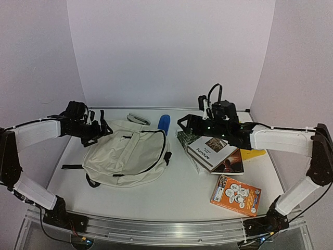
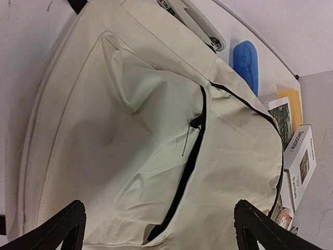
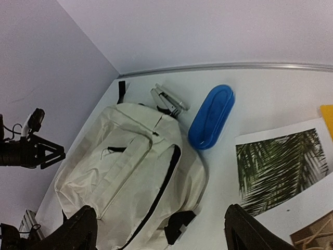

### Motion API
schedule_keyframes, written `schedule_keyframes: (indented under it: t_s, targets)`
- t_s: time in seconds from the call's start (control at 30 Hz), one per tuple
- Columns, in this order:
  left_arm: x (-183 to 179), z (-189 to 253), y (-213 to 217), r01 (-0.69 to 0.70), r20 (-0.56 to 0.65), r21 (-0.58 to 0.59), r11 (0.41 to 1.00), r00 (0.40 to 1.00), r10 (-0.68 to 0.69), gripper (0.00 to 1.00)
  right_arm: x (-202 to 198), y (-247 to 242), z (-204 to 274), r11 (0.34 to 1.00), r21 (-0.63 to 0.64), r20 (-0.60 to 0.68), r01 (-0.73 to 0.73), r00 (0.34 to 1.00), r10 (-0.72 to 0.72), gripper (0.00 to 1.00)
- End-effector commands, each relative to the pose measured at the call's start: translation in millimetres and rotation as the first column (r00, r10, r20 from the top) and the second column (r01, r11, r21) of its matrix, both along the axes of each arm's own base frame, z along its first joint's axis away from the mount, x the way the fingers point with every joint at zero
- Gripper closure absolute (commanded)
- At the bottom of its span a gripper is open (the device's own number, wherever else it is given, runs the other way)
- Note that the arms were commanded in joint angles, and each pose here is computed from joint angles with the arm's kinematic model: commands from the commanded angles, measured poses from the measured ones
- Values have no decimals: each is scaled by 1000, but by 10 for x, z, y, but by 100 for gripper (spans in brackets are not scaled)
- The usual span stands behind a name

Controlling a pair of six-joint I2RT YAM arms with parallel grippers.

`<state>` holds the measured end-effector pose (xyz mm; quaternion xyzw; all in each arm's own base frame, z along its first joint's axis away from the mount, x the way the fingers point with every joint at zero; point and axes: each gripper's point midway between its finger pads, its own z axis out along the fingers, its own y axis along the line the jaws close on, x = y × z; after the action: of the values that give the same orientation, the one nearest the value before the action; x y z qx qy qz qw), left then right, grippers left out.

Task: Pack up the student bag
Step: Adjust the student bag at the center of the board.

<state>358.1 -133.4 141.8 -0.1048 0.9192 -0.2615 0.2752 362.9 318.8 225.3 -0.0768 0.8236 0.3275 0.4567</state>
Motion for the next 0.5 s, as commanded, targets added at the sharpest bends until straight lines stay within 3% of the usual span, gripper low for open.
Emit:
schedule_keyframes:
  t_s: [0.0,0.13,0.33,0.47]
  targets:
    - [63,13,-195,-3,19,-81,997,1000,5,0,30,393,-148,998,45,-59,-36,998,39,19]
    - [-10,9,-161,-35,37,-113,993,999,39,0,3,729,-440,994,29,-114,-109,987,112,24]
    - [-95,41,199,-154,42,-25,988,987,155,0,99,961,-867,992,3,-186,-129,974,128,37]
    - [-208,-66,547,-268,-30,-64,961,963,266,0,116,1042,-1013,991,-3,-209,-132,969,128,55]
